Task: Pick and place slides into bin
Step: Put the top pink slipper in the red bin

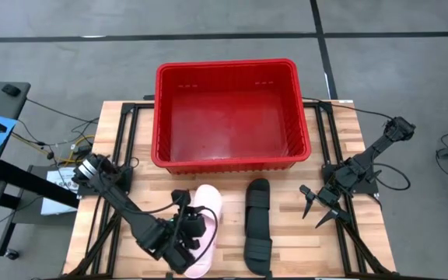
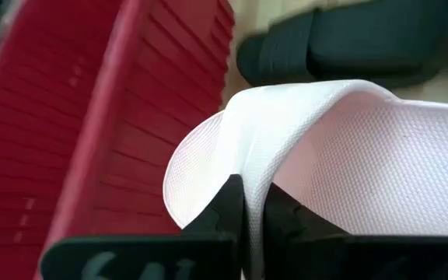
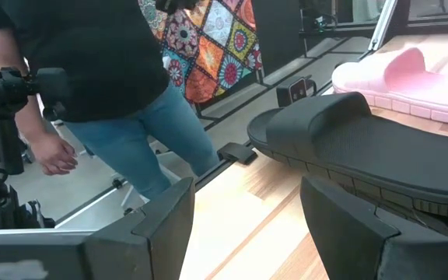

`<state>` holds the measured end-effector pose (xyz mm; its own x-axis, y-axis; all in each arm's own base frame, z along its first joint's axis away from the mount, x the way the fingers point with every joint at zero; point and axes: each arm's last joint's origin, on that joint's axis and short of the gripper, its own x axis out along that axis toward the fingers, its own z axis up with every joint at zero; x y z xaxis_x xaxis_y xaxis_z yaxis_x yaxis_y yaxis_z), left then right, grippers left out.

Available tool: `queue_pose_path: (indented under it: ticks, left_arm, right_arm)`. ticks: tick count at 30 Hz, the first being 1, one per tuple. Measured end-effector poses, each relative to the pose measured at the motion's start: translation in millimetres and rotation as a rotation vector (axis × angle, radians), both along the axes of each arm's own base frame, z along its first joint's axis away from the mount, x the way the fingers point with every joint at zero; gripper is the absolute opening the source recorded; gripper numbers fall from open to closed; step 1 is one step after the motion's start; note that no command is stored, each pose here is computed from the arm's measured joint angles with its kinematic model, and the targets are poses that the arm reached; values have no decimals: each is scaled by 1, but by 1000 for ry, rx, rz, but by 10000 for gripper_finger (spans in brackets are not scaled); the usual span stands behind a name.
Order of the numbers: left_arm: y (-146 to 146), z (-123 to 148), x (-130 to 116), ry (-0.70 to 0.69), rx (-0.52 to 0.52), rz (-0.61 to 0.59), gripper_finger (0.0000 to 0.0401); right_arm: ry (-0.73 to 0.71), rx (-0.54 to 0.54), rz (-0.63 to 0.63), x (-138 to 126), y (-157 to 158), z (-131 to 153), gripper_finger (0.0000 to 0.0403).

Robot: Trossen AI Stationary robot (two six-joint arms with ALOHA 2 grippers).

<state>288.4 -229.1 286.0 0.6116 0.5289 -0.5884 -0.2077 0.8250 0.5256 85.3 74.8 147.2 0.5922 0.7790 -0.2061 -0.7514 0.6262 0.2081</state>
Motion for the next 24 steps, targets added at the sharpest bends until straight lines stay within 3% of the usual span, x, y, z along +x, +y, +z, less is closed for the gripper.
queue_pose_path:
  ticks: [7, 12, 24]
  left_arm:
    - [-11, 44, -3, -146, 41, -36, 0]
    - [-3, 82, -4, -207, 116, -31, 0]
    - [72, 143, 10, -149, 283, 106, 0]
  right_arm:
    - [-1, 1, 0, 0, 0, 0, 226]
    - [-1, 1, 0, 0, 0, 0, 226]
    - [-1, 0, 0, 0, 0, 0, 226]
